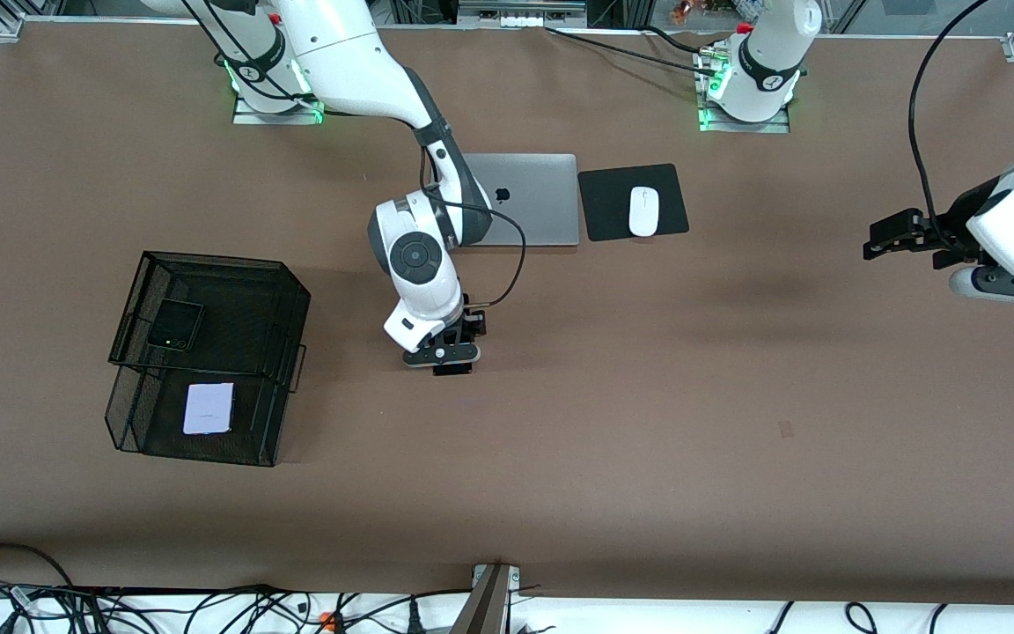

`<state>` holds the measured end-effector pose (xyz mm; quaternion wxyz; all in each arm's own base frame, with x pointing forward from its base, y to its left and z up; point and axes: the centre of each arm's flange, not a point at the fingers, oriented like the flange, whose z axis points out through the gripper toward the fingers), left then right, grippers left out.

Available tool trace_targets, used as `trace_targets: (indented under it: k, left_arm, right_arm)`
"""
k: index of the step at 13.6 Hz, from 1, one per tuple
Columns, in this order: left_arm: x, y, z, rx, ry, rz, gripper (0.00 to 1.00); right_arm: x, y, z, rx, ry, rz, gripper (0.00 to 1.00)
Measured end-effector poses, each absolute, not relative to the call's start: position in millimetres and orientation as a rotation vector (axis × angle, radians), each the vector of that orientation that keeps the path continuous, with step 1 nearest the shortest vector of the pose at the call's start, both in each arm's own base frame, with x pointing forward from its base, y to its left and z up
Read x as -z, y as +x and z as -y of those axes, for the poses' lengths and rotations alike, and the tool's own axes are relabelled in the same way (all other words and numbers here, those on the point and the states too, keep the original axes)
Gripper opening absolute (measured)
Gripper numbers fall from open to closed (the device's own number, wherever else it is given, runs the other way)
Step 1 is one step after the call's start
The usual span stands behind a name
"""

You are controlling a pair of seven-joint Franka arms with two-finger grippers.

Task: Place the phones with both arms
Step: 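Grasp the tall phone with the right gripper while the left gripper withdraws, then lower the tall black phone into the basket with the right gripper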

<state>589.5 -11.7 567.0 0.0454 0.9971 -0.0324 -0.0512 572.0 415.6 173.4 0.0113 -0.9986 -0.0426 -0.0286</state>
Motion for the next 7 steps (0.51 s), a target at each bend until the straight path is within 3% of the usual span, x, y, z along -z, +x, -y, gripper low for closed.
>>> trace_targets:
  k: [3, 7]
  left_arm:
    - [-578, 586, 16, 0.126, 3.048, 0.099, 1.0]
    - [-583, 584, 20, 0.119, 3.049, 0.11, 1.0]
  right_arm:
    - [-203, 594, -396, 0.127, -3.126, 0.049, 0.79]
    - [-344, 637, -309, 0.104, -3.12, -0.15, 0.79]
